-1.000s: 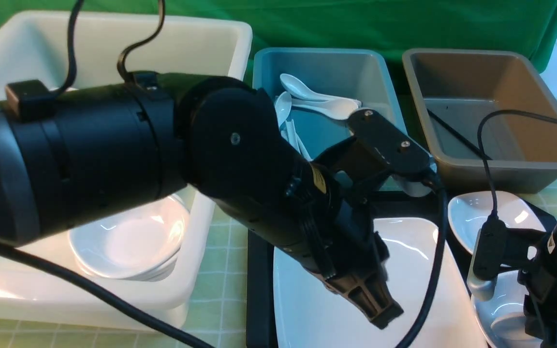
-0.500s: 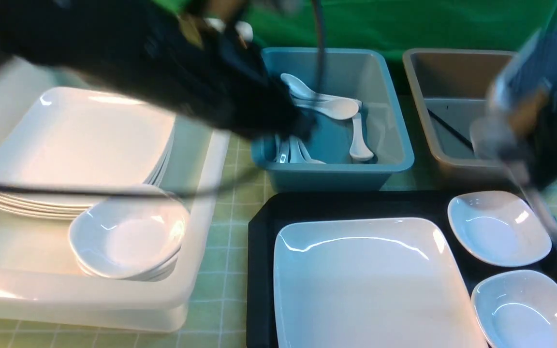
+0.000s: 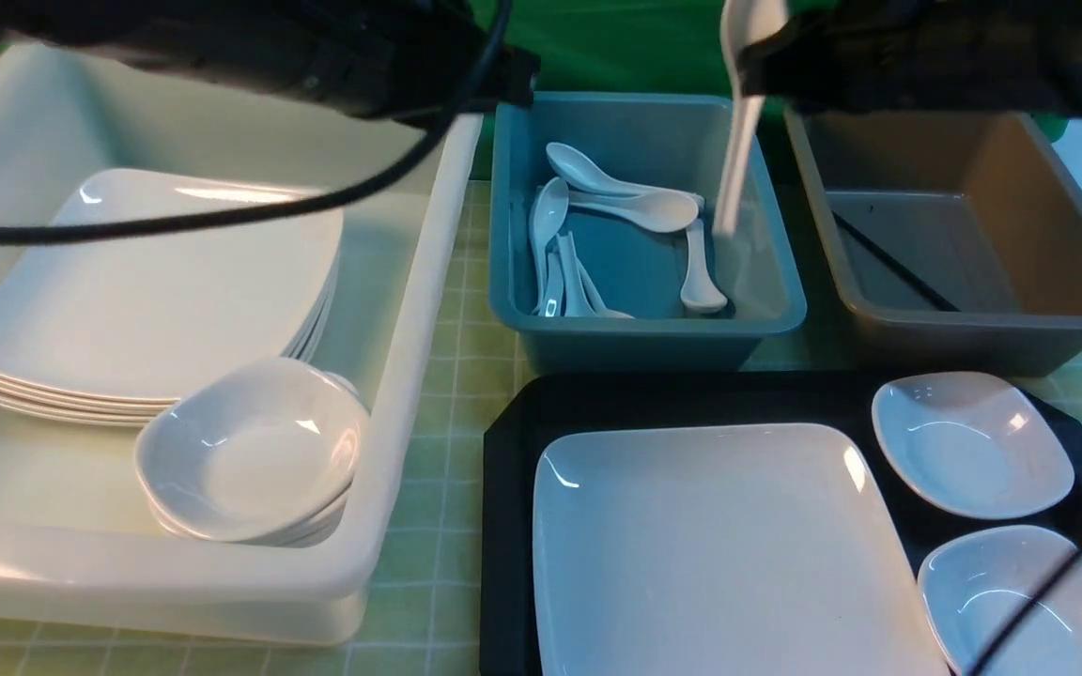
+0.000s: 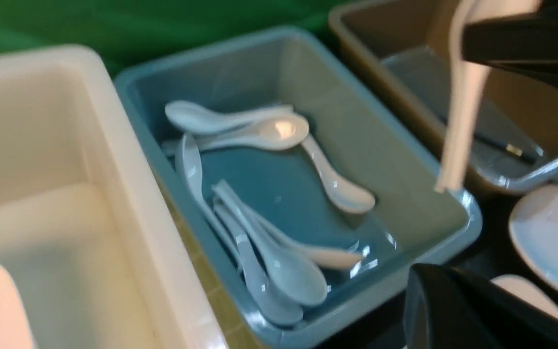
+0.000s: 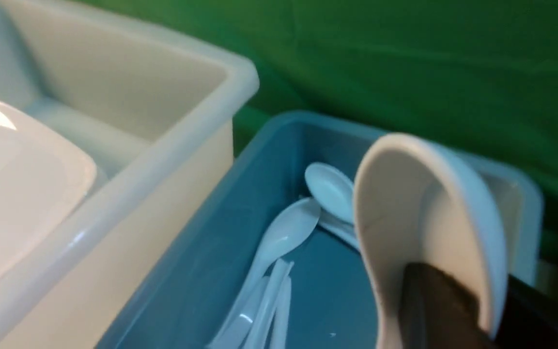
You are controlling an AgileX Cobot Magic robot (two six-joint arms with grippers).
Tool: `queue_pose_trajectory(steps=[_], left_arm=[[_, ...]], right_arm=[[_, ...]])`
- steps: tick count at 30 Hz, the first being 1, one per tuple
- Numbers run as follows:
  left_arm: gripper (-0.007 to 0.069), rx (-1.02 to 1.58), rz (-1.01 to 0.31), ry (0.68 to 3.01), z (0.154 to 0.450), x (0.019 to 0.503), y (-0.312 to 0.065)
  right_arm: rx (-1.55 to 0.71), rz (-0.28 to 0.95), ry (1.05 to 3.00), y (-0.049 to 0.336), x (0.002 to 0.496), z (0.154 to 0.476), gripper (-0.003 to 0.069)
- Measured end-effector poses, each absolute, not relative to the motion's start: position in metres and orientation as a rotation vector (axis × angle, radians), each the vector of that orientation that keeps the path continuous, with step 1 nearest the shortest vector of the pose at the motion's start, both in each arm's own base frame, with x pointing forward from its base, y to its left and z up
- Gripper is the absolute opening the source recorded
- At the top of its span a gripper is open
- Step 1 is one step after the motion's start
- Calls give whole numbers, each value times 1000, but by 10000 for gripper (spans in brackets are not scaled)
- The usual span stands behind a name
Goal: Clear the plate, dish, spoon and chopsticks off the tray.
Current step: Use the right arm to put the soup spoon into the small storage box in the middle, then use the right arm to grab a small plate from the dinner plate
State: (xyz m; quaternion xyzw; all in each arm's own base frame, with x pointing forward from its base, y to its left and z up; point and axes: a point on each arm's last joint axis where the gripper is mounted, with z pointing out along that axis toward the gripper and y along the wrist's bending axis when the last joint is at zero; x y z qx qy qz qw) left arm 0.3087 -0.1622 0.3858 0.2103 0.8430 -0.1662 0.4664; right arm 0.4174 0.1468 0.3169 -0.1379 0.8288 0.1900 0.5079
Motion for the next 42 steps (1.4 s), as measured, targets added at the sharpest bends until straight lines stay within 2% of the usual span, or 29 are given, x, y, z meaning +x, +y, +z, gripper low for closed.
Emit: queue_pose_trajectory(steps=[2, 5, 6, 9, 11, 13, 14, 15, 17, 19, 21, 22, 24, 26, 30, 31, 32, 35, 38, 42], left_arm=[[-3, 535, -405, 2136, 374, 312, -165], [-3, 566, -400, 2214, 365, 310, -165], [-3, 575, -395, 2229, 364, 309, -165], [-3, 613, -379, 2281, 361, 305, -162], [-3, 658, -363, 2328, 360, 299, -160], [-3, 699, -354, 2358, 361, 292, -157], [-3, 731, -347, 2365, 363, 288, -156], [-3, 737, -347, 2366, 363, 287, -156], [-3, 823, -378, 2357, 369, 273, -153], [-3, 843, -428, 2340, 372, 262, -152], [-3, 852, -483, 2328, 371, 249, -150], [-3, 853, -483, 2334, 369, 249, -150], [-3, 859, -525, 2337, 362, 233, -145], [-3, 870, -528, 2345, 353, 225, -142], [-3, 908, -514, 2350, 340, 216, -137], [-3, 918, -510, 2349, 338, 216, -137], [-3, 928, -508, 2353, 333, 214, -136], [-3, 918, -529, 2339, 329, 214, -138], [-3, 958, -540, 2233, 333, 216, -145], [-3, 1042, -541, 2092, 338, 209, -167]], right_arm=[[-262, 502, 2044, 153, 435, 297, 104], [-190, 555, 2087, 158, 447, 283, 248], [-176, 574, 2103, 159, 447, 281, 326], [-192, 632, 2154, 161, 442, 283, 467], [-283, 665, 2226, 156, 430, 293, 506], [-381, 653, 2278, 147, 418, 307, 484], [-461, 621, 2308, 138, 404, 323, 433], [-475, 613, 2315, 136, 402, 325, 409], [-660, 466, 2415, 115, 368, 352, 192], [-727, 394, 2483, 105, 347, 361, 86], [-735, 366, 2526, 98, 323, 366, 39], [-738, 364, 2531, 97, 320, 365, 36], [-791, 346, 2580, 95, 283, 354, 48], [-855, 316, 2589, 99, 261, 342, 85], [-1025, 192, 2620, 107, 220, 298, 272], [-1041, 160, 2636, 106, 215, 289, 297], [-1110, 51, 2682, 106, 203, 266, 407], [-1132, -94, 2763, 102, 189, 226, 547], [-1119, -124, 2801, 99, 184, 209, 575], [-1122, -158, 2826, 95, 180, 196, 575]])
